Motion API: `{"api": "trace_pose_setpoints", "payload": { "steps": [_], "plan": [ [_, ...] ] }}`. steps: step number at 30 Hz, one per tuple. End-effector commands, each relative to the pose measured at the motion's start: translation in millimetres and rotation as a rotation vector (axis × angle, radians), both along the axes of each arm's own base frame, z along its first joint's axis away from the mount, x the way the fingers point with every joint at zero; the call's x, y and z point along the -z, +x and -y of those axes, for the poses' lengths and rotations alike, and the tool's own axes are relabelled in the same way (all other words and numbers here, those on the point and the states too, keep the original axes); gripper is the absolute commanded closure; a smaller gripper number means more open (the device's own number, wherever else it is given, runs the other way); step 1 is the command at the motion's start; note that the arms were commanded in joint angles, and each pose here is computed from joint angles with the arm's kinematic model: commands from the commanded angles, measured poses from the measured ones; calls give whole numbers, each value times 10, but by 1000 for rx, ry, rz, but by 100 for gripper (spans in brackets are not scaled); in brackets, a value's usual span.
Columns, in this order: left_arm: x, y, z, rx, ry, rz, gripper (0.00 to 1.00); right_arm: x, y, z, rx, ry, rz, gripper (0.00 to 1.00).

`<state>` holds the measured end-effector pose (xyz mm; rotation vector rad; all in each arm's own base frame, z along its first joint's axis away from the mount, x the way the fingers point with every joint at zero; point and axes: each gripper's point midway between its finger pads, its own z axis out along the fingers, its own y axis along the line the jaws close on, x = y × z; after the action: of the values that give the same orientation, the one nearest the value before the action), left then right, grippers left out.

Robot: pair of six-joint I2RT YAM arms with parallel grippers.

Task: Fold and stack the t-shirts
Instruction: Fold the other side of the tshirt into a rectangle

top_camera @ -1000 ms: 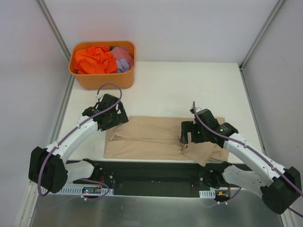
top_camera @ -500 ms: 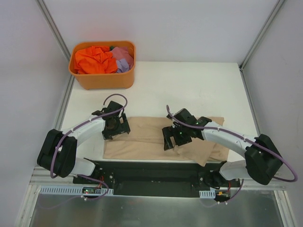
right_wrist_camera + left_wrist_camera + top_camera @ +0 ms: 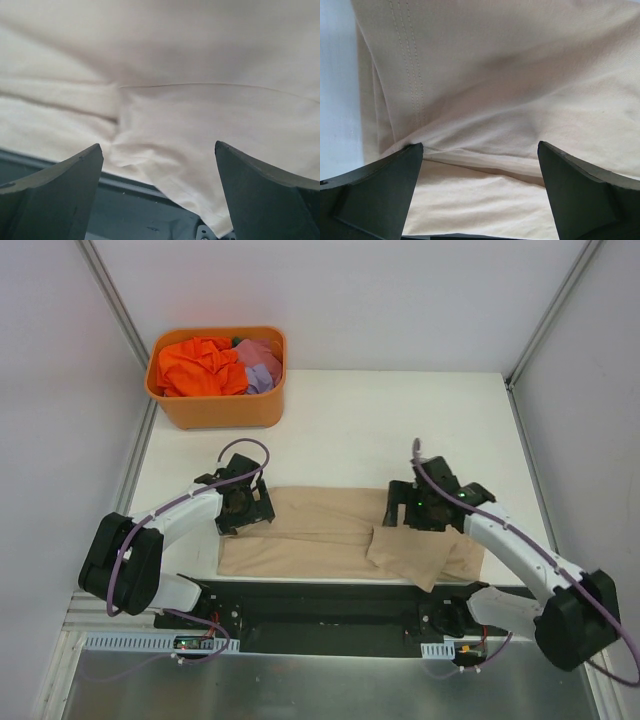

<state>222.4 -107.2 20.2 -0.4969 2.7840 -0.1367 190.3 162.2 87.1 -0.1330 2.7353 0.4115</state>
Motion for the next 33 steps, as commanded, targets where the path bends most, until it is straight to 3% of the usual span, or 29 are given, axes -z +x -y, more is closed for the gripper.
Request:
{"api": "trace_pose_setpoints", "payload": {
  "steps": [1, 9, 14, 19, 30, 33],
  "plan": [
    [169, -138, -183, -20, 73, -49, 1, 59, -88, 700, 366, -59, -28, 4],
    [154, -105, -165, -6, 71, -45, 1, 348, -169, 1194, 564, -94, -120, 3],
    [154, -88, -171, -7, 76, -45, 1, 481, -65, 1287, 587, -109, -173, 26],
    [171, -93, -184, -4, 85, -50, 1, 537, 49, 1272, 591, -93, -190, 34],
    [179, -83, -194, -5, 87, -57, 1, 338, 225, 1459, 602, -172, -102, 89],
    [177, -89, -204, -13, 82, -57, 1, 318, 224, 1565, 606, -219, -101, 93]
  ]
}}
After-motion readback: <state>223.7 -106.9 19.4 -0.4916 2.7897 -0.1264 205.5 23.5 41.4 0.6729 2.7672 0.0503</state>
